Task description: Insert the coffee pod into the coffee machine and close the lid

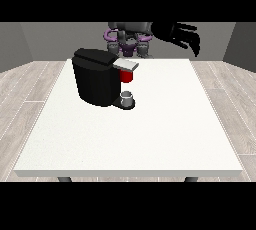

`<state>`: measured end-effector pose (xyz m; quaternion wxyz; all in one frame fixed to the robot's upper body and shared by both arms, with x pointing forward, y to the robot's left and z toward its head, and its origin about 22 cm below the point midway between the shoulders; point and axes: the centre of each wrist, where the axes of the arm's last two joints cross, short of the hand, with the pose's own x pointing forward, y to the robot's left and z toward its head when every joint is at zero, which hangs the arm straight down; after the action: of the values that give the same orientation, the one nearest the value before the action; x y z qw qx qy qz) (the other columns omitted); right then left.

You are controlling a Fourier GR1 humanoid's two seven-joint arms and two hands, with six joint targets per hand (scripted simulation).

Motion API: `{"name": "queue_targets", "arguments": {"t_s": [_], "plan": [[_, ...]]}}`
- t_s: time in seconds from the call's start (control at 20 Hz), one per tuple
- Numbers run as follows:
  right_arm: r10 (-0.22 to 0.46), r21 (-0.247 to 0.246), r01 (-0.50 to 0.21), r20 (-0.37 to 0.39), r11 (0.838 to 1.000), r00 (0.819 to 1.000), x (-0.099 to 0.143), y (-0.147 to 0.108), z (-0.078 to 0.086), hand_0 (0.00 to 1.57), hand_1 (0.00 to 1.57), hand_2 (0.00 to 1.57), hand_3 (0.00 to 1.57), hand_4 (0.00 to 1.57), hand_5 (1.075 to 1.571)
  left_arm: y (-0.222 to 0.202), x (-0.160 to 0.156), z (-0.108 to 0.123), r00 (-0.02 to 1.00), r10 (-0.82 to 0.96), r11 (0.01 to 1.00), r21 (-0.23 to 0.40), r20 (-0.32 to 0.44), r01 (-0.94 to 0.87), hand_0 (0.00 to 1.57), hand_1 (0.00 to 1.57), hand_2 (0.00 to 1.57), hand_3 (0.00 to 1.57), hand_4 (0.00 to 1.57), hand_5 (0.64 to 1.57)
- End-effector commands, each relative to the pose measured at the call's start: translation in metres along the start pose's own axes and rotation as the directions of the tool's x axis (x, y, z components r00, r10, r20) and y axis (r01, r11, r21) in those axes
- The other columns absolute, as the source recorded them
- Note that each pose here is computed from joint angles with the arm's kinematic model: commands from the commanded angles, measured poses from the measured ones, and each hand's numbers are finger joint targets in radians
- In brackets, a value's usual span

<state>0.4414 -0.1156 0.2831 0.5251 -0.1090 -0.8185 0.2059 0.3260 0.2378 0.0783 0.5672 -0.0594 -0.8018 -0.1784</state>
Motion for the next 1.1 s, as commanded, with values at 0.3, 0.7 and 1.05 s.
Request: {"name": "queue_targets", "arguments": {"t_s": [0.3,0.7,1.05], "plan": [[-0.022,-0.017,0.022,0.042,1.000,0.999,0.000,-0.005,-0.009,0.00,0.00,0.00,0.00,0.13,1.571,0.011,0.014,-0.008,0.999,0.005,1.000,-0.017,0.049,-0.004,0.00,0.00,0.00,0.00,0.33,1.571],[-0.124,0.112,0.118,0.053,0.987,0.991,0.004,0.058,0.000,0.00,0.00,0.00,0.00,0.00,1.571,0.007,-0.006,0.002,0.999,0.021,1.000,0.002,-0.024,-0.021,0.00,0.00,0.00,0.00,0.32,1.571],[-0.245,0.202,0.230,0.050,0.952,0.968,-0.053,0.095,0.040,0.00,0.00,0.00,0.00,0.26,1.571,-0.006,-0.044,0.038,0.988,0.061,0.997,0.047,-0.142,-0.055,0.00,0.00,0.00,0.00,0.27,1.571]]}}
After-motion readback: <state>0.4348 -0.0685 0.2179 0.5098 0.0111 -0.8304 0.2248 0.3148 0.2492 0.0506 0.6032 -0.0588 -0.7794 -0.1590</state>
